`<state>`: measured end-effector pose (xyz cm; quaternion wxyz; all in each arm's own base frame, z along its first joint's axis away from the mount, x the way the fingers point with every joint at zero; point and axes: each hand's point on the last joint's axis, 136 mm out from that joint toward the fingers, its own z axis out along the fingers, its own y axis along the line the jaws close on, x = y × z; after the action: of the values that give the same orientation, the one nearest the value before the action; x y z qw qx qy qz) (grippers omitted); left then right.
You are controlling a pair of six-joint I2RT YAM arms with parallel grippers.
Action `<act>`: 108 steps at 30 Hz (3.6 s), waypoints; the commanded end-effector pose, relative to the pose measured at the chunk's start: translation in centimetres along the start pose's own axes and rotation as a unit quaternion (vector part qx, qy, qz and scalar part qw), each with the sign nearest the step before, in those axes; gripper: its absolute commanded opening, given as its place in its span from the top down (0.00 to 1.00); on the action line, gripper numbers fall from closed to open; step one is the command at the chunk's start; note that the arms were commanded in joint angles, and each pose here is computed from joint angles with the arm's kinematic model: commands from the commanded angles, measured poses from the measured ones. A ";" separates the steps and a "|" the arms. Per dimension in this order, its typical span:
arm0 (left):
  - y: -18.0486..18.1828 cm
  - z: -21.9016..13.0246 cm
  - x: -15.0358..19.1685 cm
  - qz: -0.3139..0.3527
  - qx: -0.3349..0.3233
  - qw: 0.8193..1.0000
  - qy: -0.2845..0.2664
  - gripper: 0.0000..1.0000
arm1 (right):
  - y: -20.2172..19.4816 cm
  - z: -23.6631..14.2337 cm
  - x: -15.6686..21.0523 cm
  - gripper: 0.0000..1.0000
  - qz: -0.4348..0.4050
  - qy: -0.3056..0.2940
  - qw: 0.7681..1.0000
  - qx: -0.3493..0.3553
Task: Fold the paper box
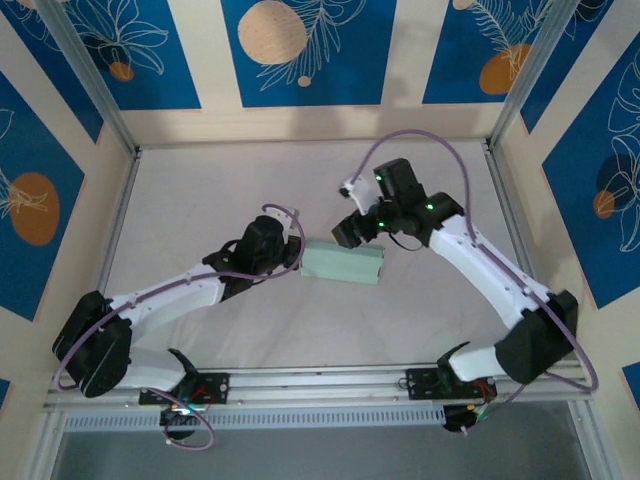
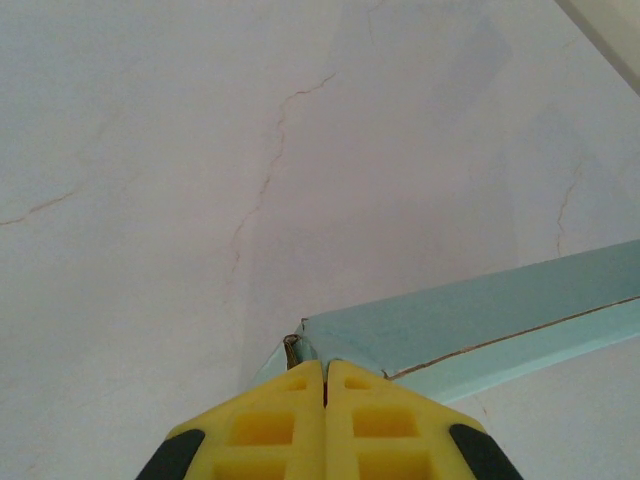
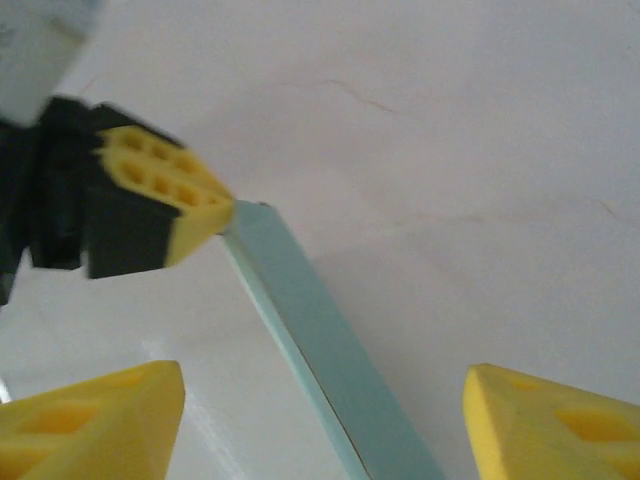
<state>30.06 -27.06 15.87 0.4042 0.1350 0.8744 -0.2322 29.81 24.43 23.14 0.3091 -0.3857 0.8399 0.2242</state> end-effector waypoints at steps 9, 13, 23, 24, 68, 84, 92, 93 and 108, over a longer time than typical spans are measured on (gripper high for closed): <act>2.5 0.3 9.1 0.026 -0.040 0.986 0.158 1.00 | 3.8 5.5 1.9 0.07 -0.115 0.050 0.972 -0.199; 2.5 0.3 9.1 0.028 -0.041 0.986 0.158 1.00 | 3.8 7.6 3.3 0.06 -0.137 0.082 0.969 -0.188; 2.5 0.3 9.0 0.027 -0.040 0.986 0.157 1.00 | 1.3 10.5 3.6 0.26 -0.176 0.086 0.973 -0.125; 2.5 0.3 9.0 0.027 -0.041 0.987 0.156 1.00 | 1.3 10.5 3.6 0.28 -0.176 0.087 0.973 -0.126; 4.4 0.1 12.5 0.042 -0.076 0.977 0.193 1.00 | 2.5 10.7 5.2 0.59 -0.243 0.122 0.958 -0.088; 4.3 0.9 13.2 0.043 -0.079 0.971 0.221 1.00 | 3.1 0.1 -3.5 0.28 -0.119 -0.099 0.980 -0.122; 4.0 0.7 14.3 0.037 -0.068 0.966 0.246 1.00 | -1.0 -7.0 -8.1 0.60 0.044 -0.210 0.976 0.048; 3.9 0.7 14.5 0.036 -0.067 0.965 0.250 1.00 | -1.9 -8.0 -8.1 0.65 0.079 -0.209 0.972 0.077; 3.8 1.0 17.8 0.017 -0.061 0.943 0.328 1.00 | -4.4 -12.8 -4.4 0.85 0.295 -0.194 0.926 0.135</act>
<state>31.00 -29.70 13.59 0.3811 0.1586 0.8819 -0.2280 32.52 15.40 35.73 0.4670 -0.0437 0.8555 0.2192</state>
